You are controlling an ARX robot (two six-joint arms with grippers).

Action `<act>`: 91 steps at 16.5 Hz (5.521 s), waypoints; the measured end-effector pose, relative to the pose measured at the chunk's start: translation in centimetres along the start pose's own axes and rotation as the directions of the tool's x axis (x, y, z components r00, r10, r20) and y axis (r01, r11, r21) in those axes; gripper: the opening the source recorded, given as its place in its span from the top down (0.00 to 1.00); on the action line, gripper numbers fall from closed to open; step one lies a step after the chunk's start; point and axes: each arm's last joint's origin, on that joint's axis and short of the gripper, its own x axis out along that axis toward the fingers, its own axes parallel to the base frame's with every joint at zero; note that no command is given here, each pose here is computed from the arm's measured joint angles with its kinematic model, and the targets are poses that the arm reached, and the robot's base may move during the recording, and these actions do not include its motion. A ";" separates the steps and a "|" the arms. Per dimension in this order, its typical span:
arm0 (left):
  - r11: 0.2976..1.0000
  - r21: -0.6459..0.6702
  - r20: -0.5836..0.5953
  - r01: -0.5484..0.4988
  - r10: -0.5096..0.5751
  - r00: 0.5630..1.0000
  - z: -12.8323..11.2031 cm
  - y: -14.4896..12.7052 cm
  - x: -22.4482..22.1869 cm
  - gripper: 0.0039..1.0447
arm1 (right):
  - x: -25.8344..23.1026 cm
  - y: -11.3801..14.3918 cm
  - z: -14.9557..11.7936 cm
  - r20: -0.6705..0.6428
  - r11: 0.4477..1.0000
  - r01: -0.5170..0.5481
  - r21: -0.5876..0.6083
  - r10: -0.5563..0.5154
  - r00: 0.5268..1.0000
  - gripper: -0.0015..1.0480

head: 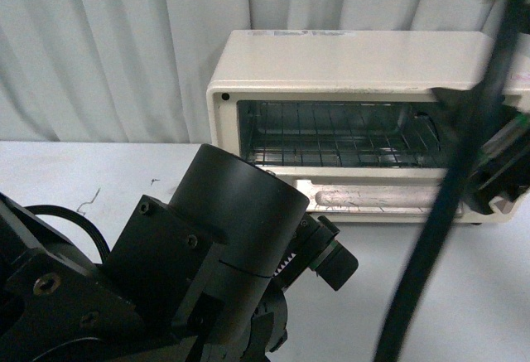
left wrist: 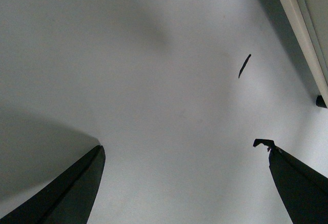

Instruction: Open oven

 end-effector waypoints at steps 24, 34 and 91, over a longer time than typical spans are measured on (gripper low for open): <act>1.000 -0.001 0.004 -0.004 0.004 1.000 0.0 0.0 0.0 0.06 | -13.6 -1.6 -9.0 0.088 0.794 0.155 0.588 -0.253 0.963 0.98; 1.000 0.000 0.004 -0.004 0.004 1.000 0.0 0.0 0.0 0.06 | -15.1 -0.9 -9.5 0.053 0.794 0.155 0.588 -0.229 0.972 0.98; 0.674 0.657 0.715 -0.338 -0.413 0.565 5.3 12.7 -23.9 0.99 | -15.8 -0.8 -9.4 0.083 0.794 0.154 0.588 -0.249 0.965 0.06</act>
